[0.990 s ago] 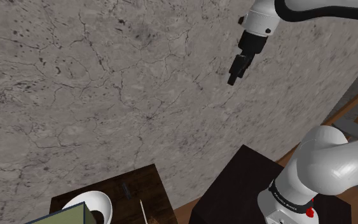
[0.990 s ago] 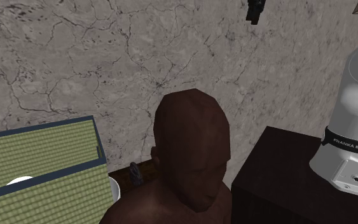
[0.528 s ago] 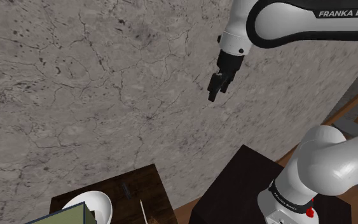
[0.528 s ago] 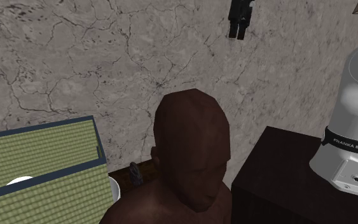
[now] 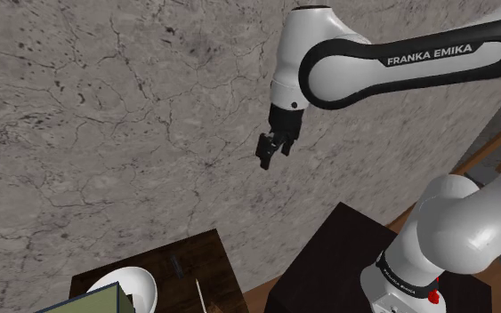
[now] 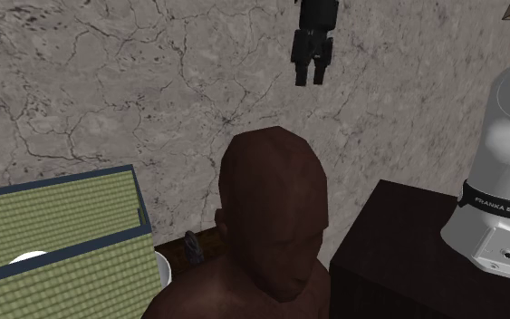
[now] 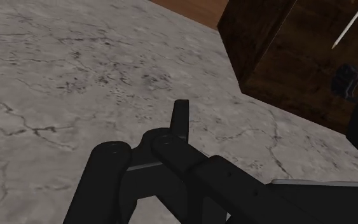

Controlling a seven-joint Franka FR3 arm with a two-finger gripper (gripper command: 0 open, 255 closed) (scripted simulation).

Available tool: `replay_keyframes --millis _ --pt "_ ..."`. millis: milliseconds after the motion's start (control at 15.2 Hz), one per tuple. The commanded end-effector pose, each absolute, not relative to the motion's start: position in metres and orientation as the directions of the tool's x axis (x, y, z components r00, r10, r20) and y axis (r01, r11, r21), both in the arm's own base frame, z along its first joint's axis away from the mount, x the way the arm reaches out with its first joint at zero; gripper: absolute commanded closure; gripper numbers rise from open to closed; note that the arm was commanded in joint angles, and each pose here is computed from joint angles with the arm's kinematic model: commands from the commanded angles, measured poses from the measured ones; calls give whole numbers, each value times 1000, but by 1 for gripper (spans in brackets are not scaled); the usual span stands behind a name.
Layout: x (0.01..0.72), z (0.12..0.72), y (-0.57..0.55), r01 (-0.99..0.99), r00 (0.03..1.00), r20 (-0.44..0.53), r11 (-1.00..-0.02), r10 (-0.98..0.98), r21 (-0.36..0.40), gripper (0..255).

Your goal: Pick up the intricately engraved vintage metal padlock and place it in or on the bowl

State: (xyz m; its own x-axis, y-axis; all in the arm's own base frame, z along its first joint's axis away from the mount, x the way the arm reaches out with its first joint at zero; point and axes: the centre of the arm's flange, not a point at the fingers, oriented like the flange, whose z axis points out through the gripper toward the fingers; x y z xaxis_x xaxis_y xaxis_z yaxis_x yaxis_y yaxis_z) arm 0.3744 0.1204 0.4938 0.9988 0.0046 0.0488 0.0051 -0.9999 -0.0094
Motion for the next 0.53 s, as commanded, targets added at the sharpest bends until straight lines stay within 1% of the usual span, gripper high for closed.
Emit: replay_keyframes --millis 0,462 --pt "388 478 140 -8 999 37 -1000 -9 -10 0" --pt "423 419 206 -51 999 -2 -999 -51 -6 0"
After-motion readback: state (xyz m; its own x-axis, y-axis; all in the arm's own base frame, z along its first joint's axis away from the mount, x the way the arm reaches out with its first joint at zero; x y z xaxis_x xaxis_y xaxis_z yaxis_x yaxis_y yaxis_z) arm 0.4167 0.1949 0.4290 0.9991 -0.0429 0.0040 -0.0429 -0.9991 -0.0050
